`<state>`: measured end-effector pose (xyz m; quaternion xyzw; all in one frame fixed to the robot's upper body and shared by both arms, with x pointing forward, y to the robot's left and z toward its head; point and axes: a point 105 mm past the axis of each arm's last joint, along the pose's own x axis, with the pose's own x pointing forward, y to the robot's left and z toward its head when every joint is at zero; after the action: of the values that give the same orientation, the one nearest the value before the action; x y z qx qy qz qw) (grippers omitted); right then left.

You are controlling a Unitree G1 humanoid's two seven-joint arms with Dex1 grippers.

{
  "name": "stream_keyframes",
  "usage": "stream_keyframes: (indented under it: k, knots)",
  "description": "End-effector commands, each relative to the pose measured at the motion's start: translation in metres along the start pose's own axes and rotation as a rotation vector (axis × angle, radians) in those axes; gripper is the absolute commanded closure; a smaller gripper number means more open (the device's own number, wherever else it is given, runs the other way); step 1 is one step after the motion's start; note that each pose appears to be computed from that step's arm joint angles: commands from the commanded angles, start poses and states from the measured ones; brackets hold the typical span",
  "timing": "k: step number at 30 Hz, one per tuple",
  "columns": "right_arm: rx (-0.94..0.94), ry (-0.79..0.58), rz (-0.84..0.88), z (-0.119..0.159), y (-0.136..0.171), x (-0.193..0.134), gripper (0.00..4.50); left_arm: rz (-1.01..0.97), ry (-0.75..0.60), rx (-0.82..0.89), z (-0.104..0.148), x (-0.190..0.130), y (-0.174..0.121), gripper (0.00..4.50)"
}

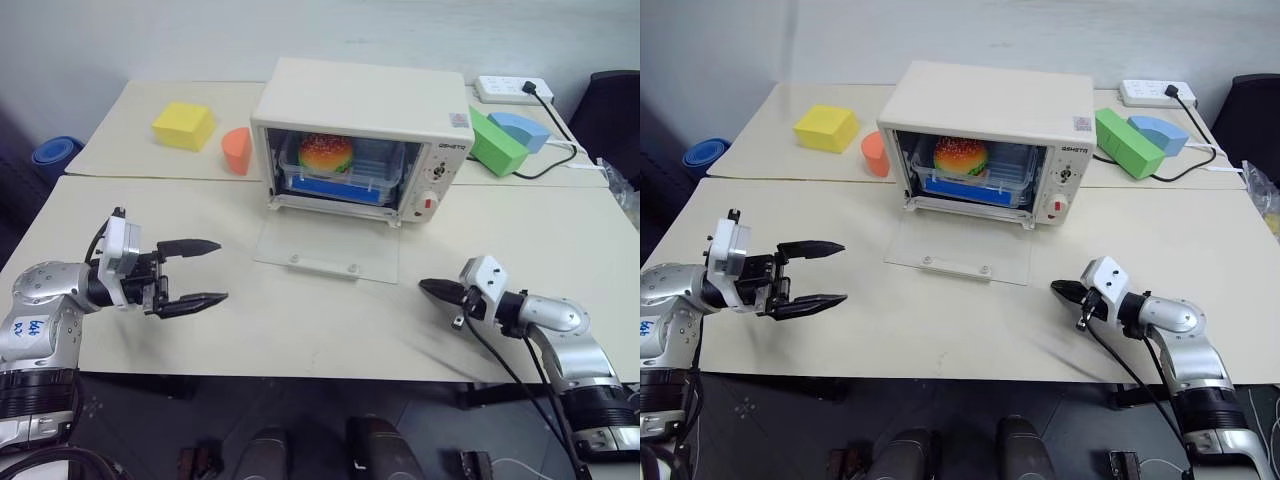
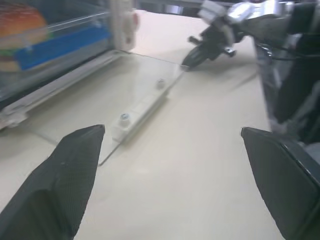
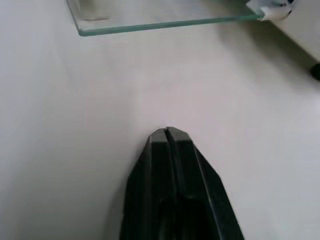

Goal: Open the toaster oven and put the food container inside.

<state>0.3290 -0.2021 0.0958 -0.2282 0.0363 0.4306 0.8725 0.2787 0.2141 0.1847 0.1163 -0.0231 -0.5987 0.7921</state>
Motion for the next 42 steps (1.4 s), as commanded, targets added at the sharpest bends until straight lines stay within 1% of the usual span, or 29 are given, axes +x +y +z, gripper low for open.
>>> stream_keyframes:
  k: [1,3,5,7,10,14,18,22,25,26,29,31,33,36,40,42]
  knots:
    - [-0.019,-0.079,0.05,0.001,0.011,0.009,4.5,-0.013,-0.022,0.021,0.006,0.002,-0.003,0.01]
    - [-0.005,-0.149,0.046,0.01,0.012,0.015,4.5,-0.011,-0.024,-0.021,0.002,0.001,-0.004,0.01]
    - [0.001,-0.252,0.057,0.028,0.017,0.022,4.5,0.024,-0.034,-0.029,-0.001,-0.002,-0.001,0.01]
    - [0.015,-0.349,0.051,0.046,0.019,0.026,4.5,0.042,-0.052,-0.037,-0.001,-0.002,0.0,0.01]
    - [0.025,-0.438,0.04,0.068,0.017,0.026,4.5,0.074,-0.098,-0.061,0.004,-0.002,0.002,0.01]
    - [0.068,-0.563,-0.024,0.099,0.003,0.022,4.5,0.165,-0.199,-0.084,0.018,-0.003,0.012,0.01]
    - [0.147,-0.731,-0.139,0.137,-0.024,0.015,4.5,0.303,-0.317,-0.087,0.034,-0.004,0.027,0.01]
    - [0.198,-0.797,-0.167,0.157,-0.036,0.013,4.5,0.446,-0.344,-0.052,0.035,-0.006,0.04,0.01]
    - [0.209,-0.796,-0.151,0.163,-0.036,0.008,4.5,0.528,-0.285,-0.015,0.024,-0.007,0.045,0.01]
    - [0.198,-0.77,-0.14,0.16,-0.033,0.006,4.5,0.54,-0.234,0.0,0.017,-0.008,0.045,0.01]
    - [0.143,-0.639,-0.069,0.141,-0.016,-0.001,3.88,0.533,-0.1,0.045,-0.003,-0.012,0.036,0.0]
    - [0.114,-0.546,-0.008,0.124,-0.001,-0.007,3.2,0.523,-0.041,0.042,-0.013,-0.018,0.03,0.0]
    - [0.059,-0.435,0.056,0.101,0.019,-0.021,2.5,0.497,0.044,0.026,-0.03,-0.03,0.015,0.0]
    - [0.034,-0.363,0.111,0.083,0.036,-0.033,1.47,0.484,0.129,0.026,-0.044,-0.043,0.002,0.0]
    - [0.026,-0.298,0.131,0.065,0.045,-0.043,0.11,0.5,0.173,0.049,-0.053,-0.052,-0.005,0.0]
    - [0.007,-0.281,0.129,0.06,0.046,-0.046,0.05,0.514,0.179,0.058,-0.054,-0.055,-0.005,0.0]
